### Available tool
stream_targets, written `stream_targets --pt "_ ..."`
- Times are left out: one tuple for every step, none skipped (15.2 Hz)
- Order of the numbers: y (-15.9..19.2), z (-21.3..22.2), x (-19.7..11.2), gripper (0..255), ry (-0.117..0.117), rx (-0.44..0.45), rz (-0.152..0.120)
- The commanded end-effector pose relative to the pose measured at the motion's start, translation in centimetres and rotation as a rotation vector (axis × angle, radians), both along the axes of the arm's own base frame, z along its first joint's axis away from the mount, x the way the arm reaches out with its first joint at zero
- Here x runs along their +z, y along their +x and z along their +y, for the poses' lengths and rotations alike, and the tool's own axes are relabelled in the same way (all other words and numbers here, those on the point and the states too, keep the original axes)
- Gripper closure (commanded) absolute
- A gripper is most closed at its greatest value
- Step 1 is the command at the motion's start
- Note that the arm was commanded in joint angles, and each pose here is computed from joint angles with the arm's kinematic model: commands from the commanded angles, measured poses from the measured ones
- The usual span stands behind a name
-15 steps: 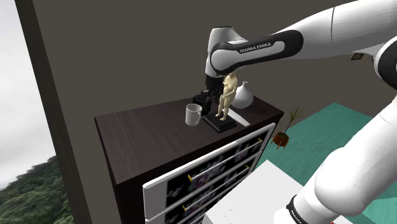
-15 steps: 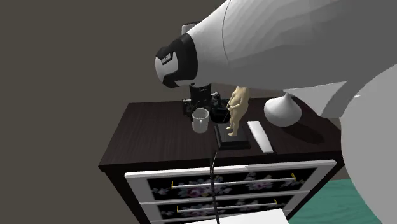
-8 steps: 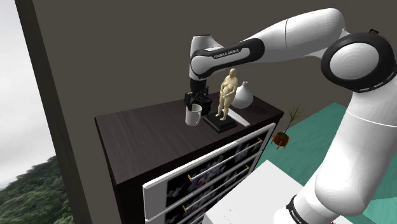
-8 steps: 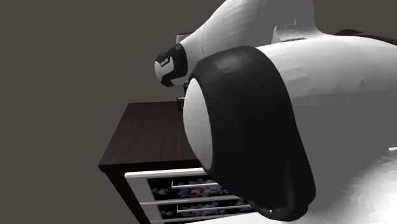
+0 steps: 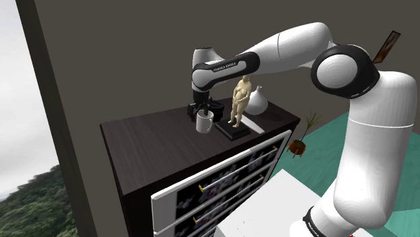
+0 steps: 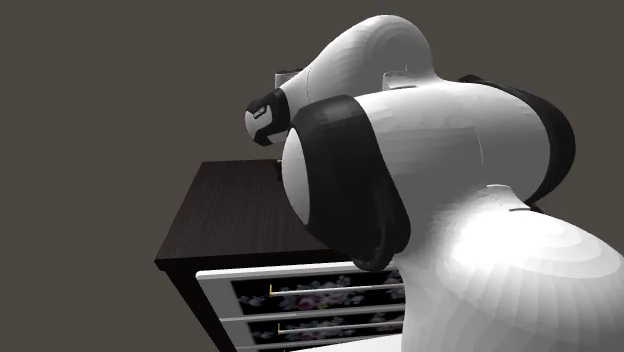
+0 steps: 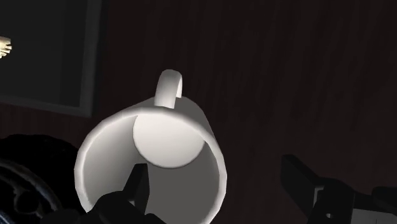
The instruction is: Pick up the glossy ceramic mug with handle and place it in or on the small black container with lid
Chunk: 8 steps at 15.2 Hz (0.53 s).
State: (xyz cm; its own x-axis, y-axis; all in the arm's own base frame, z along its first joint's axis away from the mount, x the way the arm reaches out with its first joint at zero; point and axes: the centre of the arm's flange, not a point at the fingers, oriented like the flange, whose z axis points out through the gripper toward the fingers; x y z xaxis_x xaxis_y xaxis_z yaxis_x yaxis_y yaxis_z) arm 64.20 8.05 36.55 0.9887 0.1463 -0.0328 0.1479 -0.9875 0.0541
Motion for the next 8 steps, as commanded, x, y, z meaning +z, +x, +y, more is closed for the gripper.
stream_targets --pt "0.01 -0.05 -0.95 0 0.0 0.0 -0.001" --pt "0.0 -0.08 -1.48 0 0.0 0.0 -0.001" --pt "-0.01 -0.1 -1.78 0 0.0 0.0 -0.001" --pt "-0.01 -0.1 -1.78 0 0.0 0.0 -0.001" --pt "-0.01 -0.1 -1.78 0 0.0 0.0 -0.001" --pt "-0.01 -0.1 -1.78 0 0.0 0.0 -0.001" --pt "-0.01 -0.1 -1.78 0 0.0 0.0 -0.001" --pt "-0.01 -0.1 -1.78 0 0.0 0.0 -0.001"
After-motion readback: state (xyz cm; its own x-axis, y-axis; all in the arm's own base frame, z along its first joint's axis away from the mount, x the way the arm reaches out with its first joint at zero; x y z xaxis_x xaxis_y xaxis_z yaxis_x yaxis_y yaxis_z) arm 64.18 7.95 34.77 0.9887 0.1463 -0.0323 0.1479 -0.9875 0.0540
